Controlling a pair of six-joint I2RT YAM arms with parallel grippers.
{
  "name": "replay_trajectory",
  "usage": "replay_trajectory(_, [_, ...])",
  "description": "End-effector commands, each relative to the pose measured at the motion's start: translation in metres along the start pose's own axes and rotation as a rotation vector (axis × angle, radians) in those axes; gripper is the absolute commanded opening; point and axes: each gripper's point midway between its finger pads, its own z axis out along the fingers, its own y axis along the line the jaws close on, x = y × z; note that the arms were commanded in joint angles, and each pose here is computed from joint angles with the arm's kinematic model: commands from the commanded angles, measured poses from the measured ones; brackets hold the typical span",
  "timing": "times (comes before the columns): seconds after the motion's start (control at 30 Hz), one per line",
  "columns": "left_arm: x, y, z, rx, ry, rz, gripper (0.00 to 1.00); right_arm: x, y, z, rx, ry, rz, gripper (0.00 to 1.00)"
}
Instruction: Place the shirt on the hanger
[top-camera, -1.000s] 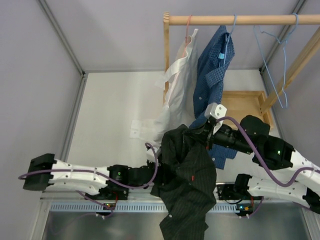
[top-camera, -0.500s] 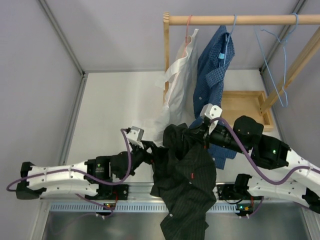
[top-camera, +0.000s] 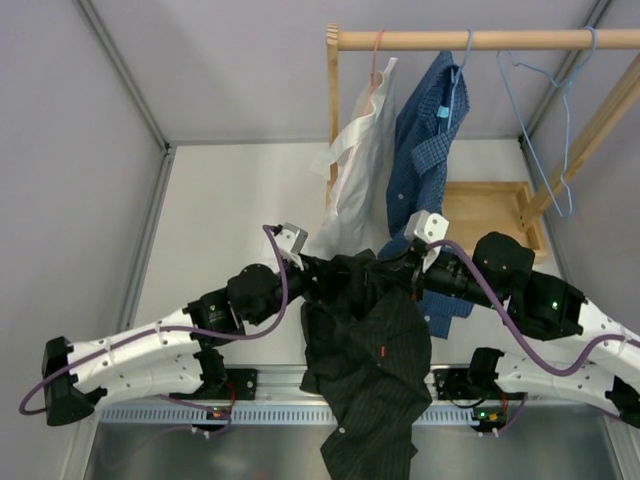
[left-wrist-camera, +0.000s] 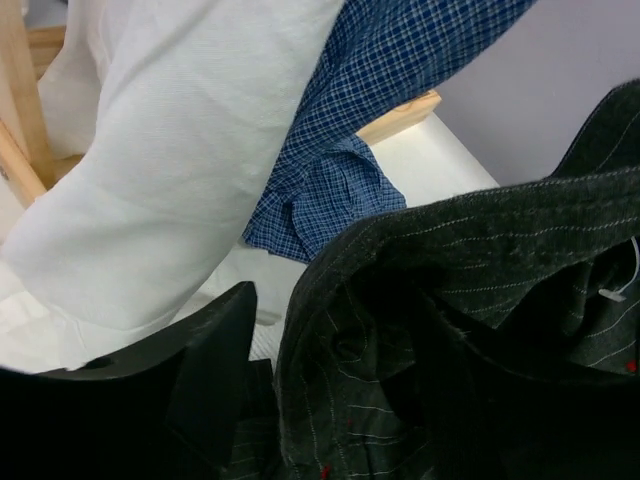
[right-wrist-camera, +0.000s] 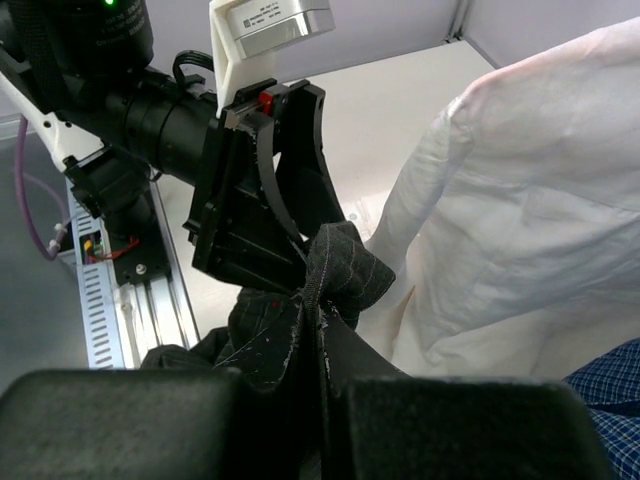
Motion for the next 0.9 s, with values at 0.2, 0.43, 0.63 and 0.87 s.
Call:
replay_trajectory(0.2, [-0.013, -0.011, 0.013, 0.037, -0.035, 0.054, 0.08, -0.042, -0.005, -0.01, 0.02, -0.101, -0.003, 0.0])
replay_trajectory(0.43, [-0.169, -0.015, -0.058, -0.108, -0.362, 0.096, 0.0, -0.141, -0.043, -0.012, 0.189, -0.195, -0.096, 0.0])
replay_trajectory(0.63, [-0.281, -0.047, -0.126, -0.065, -0.563, 0.164, 0.0, -0.249, -0.034, -0.007, 0.105, -0.311, -0.197, 0.0])
replay_trajectory(0.87, [-0.252, -0.041, -0.131, -0.013, -0.524, 0.104, 0.0, -0.21, -0.041, 0.006, 0.14, -0.218, -0.197, 0.0])
